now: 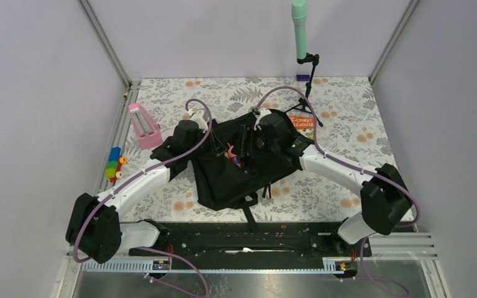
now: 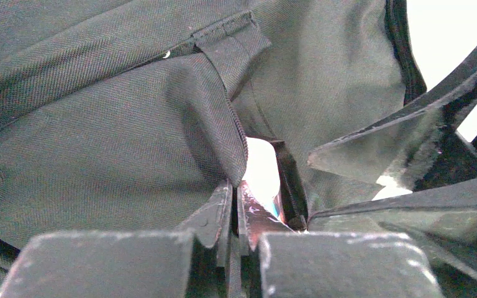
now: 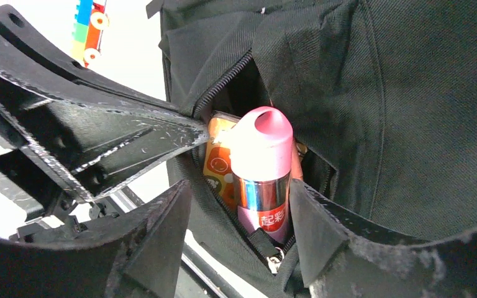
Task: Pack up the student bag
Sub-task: Place the stationery in the student bag.
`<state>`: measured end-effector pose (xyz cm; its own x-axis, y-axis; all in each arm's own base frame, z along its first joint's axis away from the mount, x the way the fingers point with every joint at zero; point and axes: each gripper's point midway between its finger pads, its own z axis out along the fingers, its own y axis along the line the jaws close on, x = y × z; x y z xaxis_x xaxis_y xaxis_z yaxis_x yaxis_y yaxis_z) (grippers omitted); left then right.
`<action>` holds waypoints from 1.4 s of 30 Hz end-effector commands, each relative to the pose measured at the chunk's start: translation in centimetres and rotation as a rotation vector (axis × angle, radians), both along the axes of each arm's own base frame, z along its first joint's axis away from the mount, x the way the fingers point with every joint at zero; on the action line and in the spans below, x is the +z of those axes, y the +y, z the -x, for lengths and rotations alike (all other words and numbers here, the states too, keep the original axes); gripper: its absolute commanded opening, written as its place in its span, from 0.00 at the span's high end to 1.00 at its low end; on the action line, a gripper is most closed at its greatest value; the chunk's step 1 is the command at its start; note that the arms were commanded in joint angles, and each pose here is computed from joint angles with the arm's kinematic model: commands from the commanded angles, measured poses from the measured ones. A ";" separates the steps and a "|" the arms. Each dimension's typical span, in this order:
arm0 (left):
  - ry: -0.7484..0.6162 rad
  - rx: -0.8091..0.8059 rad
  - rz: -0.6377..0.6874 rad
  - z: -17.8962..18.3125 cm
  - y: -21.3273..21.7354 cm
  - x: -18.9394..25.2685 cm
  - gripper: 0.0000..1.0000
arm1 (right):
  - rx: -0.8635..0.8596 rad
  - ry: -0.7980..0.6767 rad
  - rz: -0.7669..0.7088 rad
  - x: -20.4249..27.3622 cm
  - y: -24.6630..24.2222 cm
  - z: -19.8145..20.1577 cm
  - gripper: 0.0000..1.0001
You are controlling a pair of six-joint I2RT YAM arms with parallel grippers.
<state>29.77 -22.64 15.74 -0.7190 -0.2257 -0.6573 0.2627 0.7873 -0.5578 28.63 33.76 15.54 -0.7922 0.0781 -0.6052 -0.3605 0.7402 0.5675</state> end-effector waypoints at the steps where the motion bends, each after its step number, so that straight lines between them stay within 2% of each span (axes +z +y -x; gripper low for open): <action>1: -0.106 -0.039 0.094 -0.4 -1.2 4.1 1.00 | -0.005 -0.059 0.037 1.0 -0.7 -0.4 0.40; 3: -0.107 -0.040 0.097 -0.3 -1.2 4.2 1.00 | 0.006 -0.048 0.042 0.4 -0.4 -0.4 0.47; 7: -0.105 -0.044 0.103 -0.2 -1.3 4.3 1.00 | 0.072 -0.024 0.019 -0.3 1.1 -0.2 0.48; 13: -0.100 -0.053 0.109 0.0 -1.4 4.3 1.00 | 0.133 0.019 0.000 -1.4 2.8 0.3 0.62; 16: -0.100 -0.068 0.125 0.2 -1.7 4.5 1.00 | 0.201 0.017 -0.033 -1.3 5.3 0.9 0.70; 20: -0.104 -0.073 0.124 0.2 -1.9 4.6 1.00 | 0.290 0.027 -0.055 -1.5 8.8 2.9 0.76; 23: -0.103 -0.078 0.123 0.2 -2.0 4.6 1.00 | 0.299 0.021 -0.048 -1.6 9.5 3.3 0.76; 26: -0.103 -0.079 0.117 0.2 -1.9 4.4 1.00 | 0.256 -0.026 -0.009 -1.2 8.1 2.8 0.76; 29: -0.108 -0.077 0.105 0.2 -1.7 4.2 1.00 | 0.218 -0.070 0.031 -0.1 6.0 2.1 0.68; 32: -0.122 -0.084 0.096 0.3 -1.6 4.2 1.00 | 0.175 -0.099 0.044 1.3 3.7 1.6 0.54; 34: -0.128 -0.086 0.080 0.4 -1.4 4.3 0.71 | 0.151 -0.125 0.045 2.5 2.2 1.3 0.47; 37: -0.138 -0.117 0.044 1.1 -1.1 5.2 0.38 | 0.132 -0.189 0.080 4.2 -0.4 1.6 0.36; 39: -0.136 -0.122 -0.003 1.7 -0.6 5.5 0.25 | 0.109 -0.229 0.111 5.0 -2.1 2.1 0.31; 42: -0.164 -0.138 -0.076 2.8 -0.1 6.5 0.17 | 0.064 -0.288 0.134 6.3 -4.9 3.0 0.27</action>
